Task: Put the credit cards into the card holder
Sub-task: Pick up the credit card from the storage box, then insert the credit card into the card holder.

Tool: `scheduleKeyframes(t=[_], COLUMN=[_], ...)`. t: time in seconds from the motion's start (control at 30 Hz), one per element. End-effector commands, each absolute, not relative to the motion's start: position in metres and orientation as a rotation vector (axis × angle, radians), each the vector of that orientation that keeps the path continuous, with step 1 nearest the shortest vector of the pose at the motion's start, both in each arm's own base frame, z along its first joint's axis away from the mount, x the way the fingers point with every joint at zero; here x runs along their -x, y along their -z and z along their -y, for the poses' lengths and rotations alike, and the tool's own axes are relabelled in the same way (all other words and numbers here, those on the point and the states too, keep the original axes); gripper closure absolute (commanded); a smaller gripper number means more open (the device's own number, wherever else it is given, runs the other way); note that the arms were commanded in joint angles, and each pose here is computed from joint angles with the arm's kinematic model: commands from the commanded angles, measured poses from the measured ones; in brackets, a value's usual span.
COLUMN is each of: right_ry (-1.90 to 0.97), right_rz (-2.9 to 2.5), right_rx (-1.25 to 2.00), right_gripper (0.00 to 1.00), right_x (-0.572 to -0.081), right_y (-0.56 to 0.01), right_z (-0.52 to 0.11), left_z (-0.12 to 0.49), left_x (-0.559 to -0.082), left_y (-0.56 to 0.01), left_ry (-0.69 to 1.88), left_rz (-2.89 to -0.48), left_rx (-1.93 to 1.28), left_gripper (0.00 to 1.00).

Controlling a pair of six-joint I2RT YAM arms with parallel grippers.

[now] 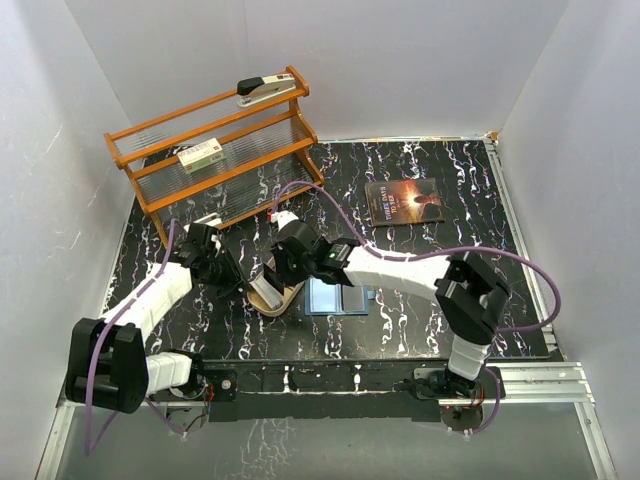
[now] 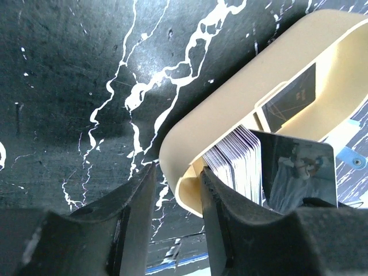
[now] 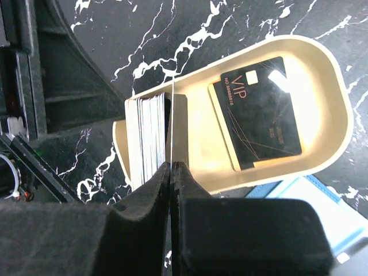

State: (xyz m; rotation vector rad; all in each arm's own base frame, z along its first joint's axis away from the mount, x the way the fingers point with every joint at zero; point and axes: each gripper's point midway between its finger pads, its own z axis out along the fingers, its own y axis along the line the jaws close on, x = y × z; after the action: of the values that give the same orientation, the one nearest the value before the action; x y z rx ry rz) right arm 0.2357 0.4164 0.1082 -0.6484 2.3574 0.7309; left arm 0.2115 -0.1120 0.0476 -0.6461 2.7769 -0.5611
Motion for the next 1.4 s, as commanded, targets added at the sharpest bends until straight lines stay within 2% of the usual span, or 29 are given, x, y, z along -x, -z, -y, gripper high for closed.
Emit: scheduleKeyframes(t=[0.0,0.3,0.6,0.9,1.13,1.37], right_ry=[-0.745,-0.746,-0.628,-0.553,-0.590,-0.716], right_rz=[-2.235,-2.210,-2.219,-2.298,-2.329,-2.360], right_rx=[0.553,0.498,0.422,0.264,0.120,0.018], right_gripper=[1.00,1.00,1.00,1.00,1.00,1.00], right_x=[-0.243,-0.239,-0.248,-0.249,-0.244,-0.233], right_y=[-0.157,-0.167,-0.165,-0.145,-0.133,-0.115], right_z=[-0.407,-0.389,-0.369,-0.317,-0.276,-0.250], left_z=[0.109,0.117,0.140,0.170,0.218,0.260], left_x=[-0.222,-0.238,-0.240,-0.240,-0.228,-0.218], left_y=[-0.071,-0.110,-0.126,-0.128,-0.120,-0.108], left_ry=[0.556,0.648,0.833,0.928,0.856,0.871], left_rz=[-2.712,-2.584,-2.549,-2.546,-2.613,-2.648], left_rx=[0.616,0.520,0.376,0.260,0.026,-0.097], left_gripper=[0.63,0.58,0.58,0.66,0.67,0.79])
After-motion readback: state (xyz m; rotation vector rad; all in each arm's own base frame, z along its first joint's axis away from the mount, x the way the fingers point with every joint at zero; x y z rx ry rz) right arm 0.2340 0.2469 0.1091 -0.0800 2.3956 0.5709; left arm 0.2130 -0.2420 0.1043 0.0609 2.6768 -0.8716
